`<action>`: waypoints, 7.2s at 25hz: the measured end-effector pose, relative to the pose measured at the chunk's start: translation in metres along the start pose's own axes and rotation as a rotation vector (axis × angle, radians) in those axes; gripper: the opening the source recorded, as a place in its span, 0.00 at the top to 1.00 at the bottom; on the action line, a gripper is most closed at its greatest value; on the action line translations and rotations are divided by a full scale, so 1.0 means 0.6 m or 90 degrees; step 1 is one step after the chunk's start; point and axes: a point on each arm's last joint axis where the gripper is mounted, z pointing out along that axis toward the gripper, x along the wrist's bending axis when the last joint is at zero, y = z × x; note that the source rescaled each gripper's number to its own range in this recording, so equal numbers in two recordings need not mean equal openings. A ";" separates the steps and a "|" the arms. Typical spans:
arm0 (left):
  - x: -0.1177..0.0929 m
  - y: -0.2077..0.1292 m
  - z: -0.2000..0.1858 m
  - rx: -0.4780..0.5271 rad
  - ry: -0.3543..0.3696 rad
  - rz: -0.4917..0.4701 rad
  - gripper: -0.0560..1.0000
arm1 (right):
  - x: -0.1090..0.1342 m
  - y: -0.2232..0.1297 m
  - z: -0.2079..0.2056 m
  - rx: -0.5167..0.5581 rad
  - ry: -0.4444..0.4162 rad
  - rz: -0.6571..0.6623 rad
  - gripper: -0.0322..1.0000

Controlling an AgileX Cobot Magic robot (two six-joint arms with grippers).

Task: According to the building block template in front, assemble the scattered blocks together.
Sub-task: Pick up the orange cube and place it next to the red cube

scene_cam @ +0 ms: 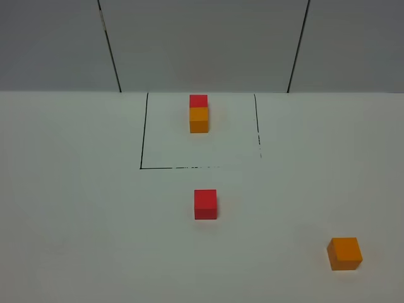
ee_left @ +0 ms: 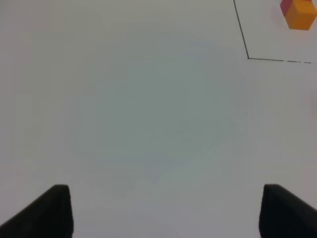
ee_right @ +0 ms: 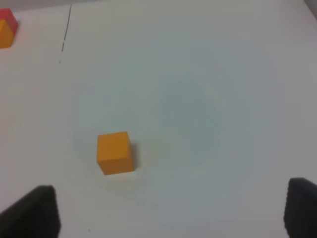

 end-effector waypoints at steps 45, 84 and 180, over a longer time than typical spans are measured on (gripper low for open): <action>0.000 0.000 0.000 0.000 0.000 0.000 0.36 | 0.036 0.125 0.223 0.406 0.100 0.004 0.00; 0.000 0.000 0.000 0.000 0.000 0.000 0.36 | 0.130 -0.049 0.534 0.622 0.081 -0.113 0.01; 0.000 0.000 0.000 0.000 -0.001 0.000 0.37 | 0.444 0.022 0.690 0.516 0.498 -0.946 0.96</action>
